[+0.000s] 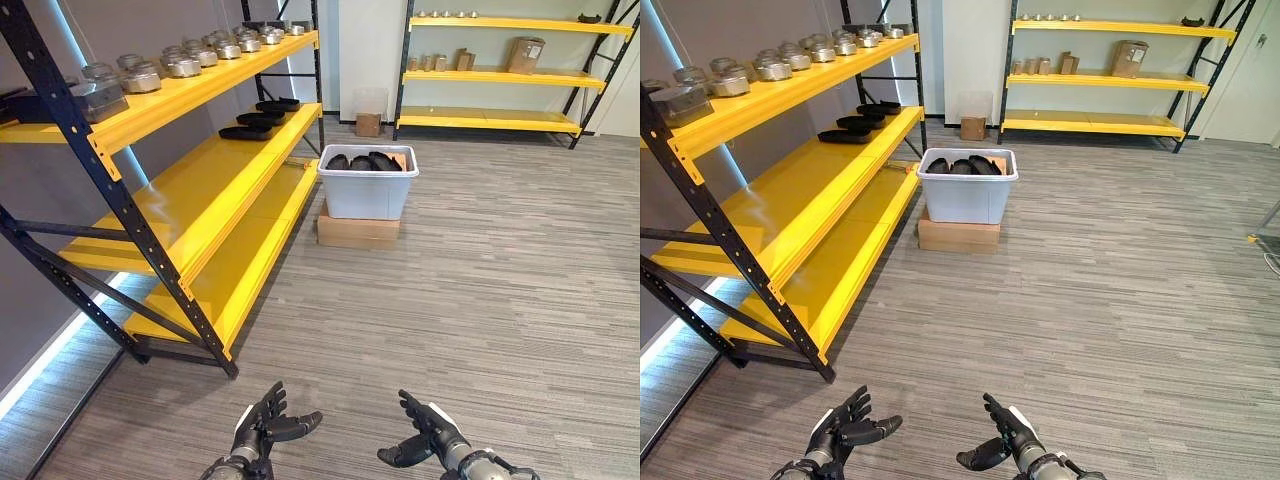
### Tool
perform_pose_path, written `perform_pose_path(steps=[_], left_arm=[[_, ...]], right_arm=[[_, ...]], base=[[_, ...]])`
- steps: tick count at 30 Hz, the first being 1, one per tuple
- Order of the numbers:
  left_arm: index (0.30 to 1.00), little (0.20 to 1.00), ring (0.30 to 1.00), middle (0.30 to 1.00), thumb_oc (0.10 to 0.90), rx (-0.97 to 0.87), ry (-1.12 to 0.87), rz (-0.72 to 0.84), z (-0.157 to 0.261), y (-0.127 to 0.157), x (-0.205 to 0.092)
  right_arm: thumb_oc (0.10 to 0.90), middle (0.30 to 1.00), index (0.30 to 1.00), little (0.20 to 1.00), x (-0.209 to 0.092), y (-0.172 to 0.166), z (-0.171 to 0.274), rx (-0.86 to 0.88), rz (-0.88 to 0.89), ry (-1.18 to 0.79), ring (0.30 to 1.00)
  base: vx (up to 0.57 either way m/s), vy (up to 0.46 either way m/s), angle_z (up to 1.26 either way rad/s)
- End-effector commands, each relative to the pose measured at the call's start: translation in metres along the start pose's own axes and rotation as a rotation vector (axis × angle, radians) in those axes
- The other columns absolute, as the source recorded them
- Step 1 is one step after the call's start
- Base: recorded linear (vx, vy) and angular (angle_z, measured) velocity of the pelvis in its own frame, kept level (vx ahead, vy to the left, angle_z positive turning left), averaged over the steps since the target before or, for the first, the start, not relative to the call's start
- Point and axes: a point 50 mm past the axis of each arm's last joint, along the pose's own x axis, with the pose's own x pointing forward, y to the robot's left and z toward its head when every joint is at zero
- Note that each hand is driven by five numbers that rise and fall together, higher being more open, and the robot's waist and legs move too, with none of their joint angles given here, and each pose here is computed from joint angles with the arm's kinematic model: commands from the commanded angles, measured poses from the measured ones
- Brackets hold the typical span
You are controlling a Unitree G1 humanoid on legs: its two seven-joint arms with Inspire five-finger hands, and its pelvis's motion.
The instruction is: Move parts from the plastic box to the shelf.
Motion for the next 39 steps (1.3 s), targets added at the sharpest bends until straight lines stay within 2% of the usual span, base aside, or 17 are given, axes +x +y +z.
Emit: perform_pose_path(steps=[1,21,29,39], left_arm=[[1.0,1.0,1.0,1.0,0.9,0.005,-0.17,-0.055,0.041,-0.004,0.009],[1.0,1.0,1.0,1.0,0.9,0.03,-0.166,-0.061,0.042,-0.004,0.011],[1.0,1.0,1.0,1.0,0.9,0.021,-0.166,-0.071,0.042,-0.007,0.01],[1.0,1.0,1.0,1.0,0.9,0.009,-0.206,-0.077,0.056,-0.008,0.012]], right_arm=[[0.9,1.0,1.0,1.0,0.008,-0.005,0.05,-0.022,-0.002,-0.219,1.0],[0.9,1.0,1.0,1.0,0.01,-0.001,0.048,0.03,0.014,-0.206,1.0],[0.9,1.0,1.0,1.0,0.013,0.003,0.046,0.203,0.013,-0.203,1.0],[0.9,1.0,1.0,1.0,0.02,0.006,0.056,0.324,0.033,-0.225,1.0]], base=[[0.0,0.0,0.0],[0.0,0.0,0.0],[0.0,0.004,0.0],[0.01,0.041,0.0]])
